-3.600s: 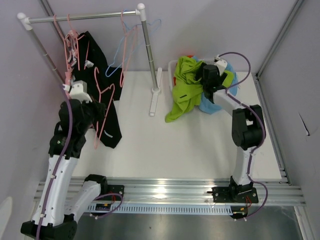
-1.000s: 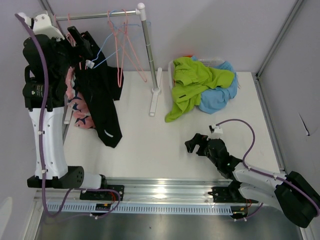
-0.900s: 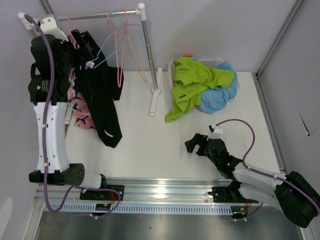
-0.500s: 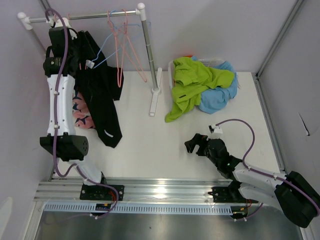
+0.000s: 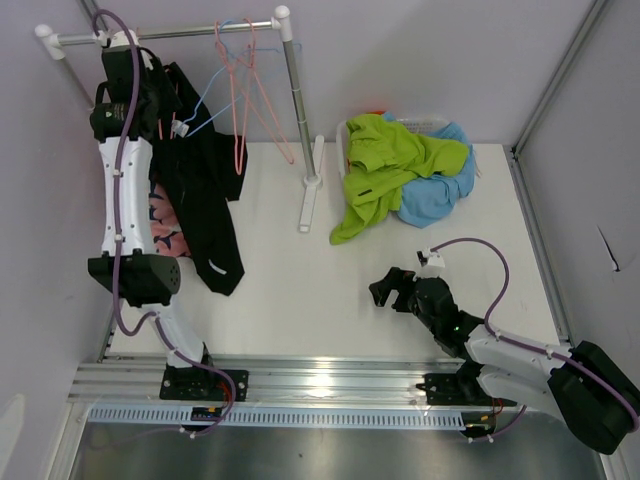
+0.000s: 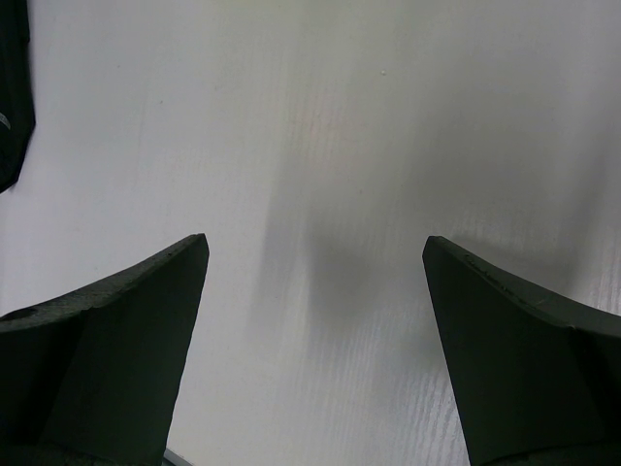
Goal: Remove the shorts from the hanger
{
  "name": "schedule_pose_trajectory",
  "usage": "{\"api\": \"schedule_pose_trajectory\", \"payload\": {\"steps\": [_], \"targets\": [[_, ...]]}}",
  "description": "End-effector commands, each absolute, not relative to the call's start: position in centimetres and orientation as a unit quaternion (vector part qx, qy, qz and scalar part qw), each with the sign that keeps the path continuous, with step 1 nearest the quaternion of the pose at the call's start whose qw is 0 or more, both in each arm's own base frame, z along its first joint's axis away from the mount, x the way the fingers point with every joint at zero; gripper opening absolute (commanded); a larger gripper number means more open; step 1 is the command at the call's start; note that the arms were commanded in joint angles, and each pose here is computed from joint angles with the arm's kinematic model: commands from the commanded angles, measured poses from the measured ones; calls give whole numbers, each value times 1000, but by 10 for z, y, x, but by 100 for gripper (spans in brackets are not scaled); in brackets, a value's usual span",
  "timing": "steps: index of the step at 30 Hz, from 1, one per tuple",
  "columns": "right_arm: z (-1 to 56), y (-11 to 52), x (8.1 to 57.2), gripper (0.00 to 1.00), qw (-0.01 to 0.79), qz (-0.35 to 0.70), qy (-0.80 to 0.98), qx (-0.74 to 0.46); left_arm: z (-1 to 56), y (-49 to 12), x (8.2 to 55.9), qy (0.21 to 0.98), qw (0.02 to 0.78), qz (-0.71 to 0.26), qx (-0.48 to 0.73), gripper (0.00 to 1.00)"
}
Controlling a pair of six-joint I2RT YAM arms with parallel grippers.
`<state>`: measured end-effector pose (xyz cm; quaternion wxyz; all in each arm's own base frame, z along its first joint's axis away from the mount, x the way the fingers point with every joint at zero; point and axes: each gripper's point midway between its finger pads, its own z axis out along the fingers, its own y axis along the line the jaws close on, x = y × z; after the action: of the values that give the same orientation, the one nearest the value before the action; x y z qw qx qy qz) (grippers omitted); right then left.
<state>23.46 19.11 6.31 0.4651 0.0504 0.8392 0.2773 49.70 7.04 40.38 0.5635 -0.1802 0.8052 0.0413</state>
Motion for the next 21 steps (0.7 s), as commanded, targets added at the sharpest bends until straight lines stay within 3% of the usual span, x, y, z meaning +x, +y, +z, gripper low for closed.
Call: {"api": "schedule_pose_trajectory", "payload": {"steps": [1, 4, 7, 8, 13, 21], "targets": [[74, 196, 240, 99, 480, 289, 827, 53, 405, 82, 500, 800, 564, 56, -195, 58], [74, 195, 240, 99, 480, 288, 827, 54, 399, 83, 503, 804, 558, 58, -196, 56], [74, 195, 240, 99, 480, 288, 827, 54, 395, 84, 509, 806, 555, 58, -198, 46], [74, 196, 240, 99, 480, 289, 826, 54, 397, 84, 510, 804, 557, 58, -199, 35], [74, 196, 240, 99, 481, 289, 826, 54, 395, 85, 510, 805, 554, 58, -204, 0], [74, 196, 240, 99, 480, 290, 826, 53, 430, 77, 494, 783, 587, 36, -201, 0]]}}
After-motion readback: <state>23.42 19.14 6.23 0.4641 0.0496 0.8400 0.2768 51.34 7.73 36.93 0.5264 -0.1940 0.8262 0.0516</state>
